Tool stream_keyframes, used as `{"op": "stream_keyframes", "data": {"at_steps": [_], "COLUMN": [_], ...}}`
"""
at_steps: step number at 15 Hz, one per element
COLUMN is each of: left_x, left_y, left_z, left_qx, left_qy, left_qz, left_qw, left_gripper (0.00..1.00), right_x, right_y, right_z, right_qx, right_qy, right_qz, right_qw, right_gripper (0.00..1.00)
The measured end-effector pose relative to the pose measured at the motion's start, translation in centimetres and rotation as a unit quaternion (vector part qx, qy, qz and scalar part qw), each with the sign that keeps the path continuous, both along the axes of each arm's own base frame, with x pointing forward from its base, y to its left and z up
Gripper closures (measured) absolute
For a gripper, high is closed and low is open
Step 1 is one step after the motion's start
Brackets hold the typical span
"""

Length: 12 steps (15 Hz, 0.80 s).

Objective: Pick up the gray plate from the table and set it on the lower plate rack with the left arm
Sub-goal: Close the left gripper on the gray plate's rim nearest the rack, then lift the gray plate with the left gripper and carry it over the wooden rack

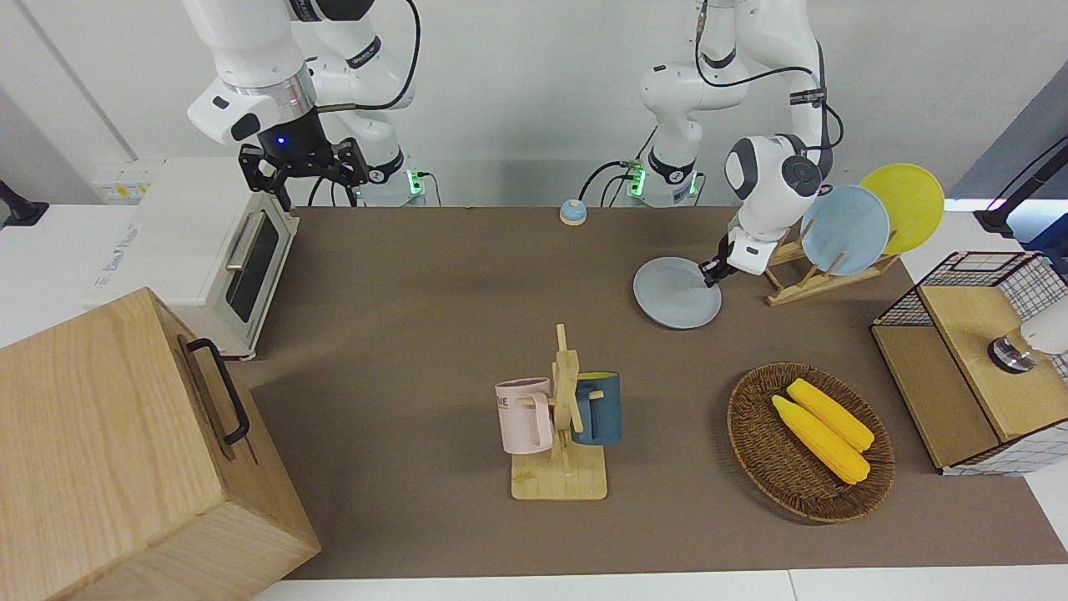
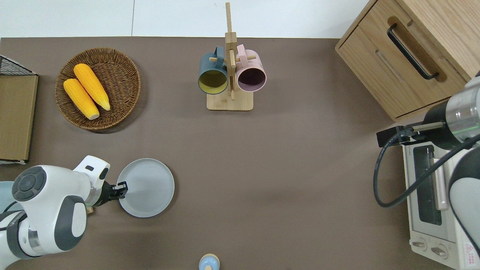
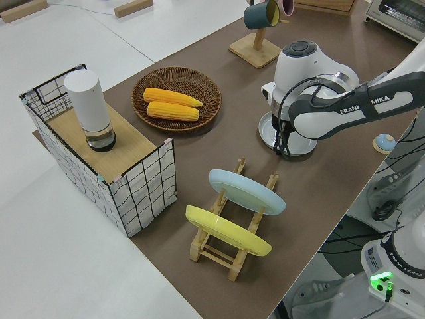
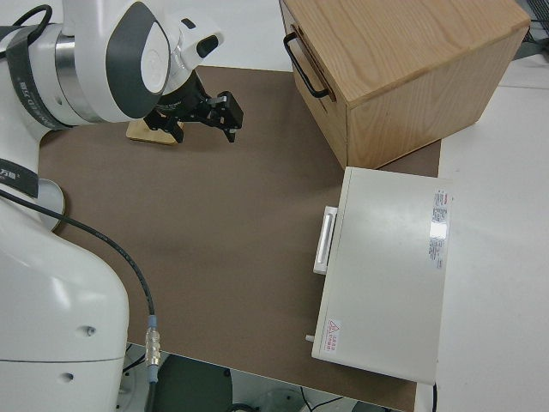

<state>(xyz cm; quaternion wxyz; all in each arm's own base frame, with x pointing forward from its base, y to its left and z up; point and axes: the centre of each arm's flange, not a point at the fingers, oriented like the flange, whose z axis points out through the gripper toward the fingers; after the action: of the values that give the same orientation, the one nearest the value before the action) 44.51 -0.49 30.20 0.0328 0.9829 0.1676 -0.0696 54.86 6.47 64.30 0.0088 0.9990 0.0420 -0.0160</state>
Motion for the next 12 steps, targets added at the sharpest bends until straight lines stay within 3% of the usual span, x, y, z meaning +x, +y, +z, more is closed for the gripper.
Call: {"op": "stream_keyframes", "data": {"at_steps": [3,7,12], "left_x": [0.4,2.0,3.1], "left_y": [0.0,1.3,3.6], "left_z": [1.0,4.5,9.0], "left_qx": [-0.003,0.027,0.108], "left_qy": [0.014,0.045,0.087], "left_qz": [-0.003,-0.027,-0.054], "left_qw": [0.9999,0.9983,0.9889], "left_gripper": [0.99,0.99,0.99], "right_x": [0.0,0.0,0.0], "right_y": [0.0,0.0,0.0], "right_z": [0.0,0.0,0.0], "right_qx": [0.000,0.000,0.000], "right_qy": [0.000,0.000,0.000], "right_qz": [0.000,0.000,0.000], "right_qw": [1.0000,1.0000,1.0000], "right_gripper": [0.01,0.01,0.01]}}
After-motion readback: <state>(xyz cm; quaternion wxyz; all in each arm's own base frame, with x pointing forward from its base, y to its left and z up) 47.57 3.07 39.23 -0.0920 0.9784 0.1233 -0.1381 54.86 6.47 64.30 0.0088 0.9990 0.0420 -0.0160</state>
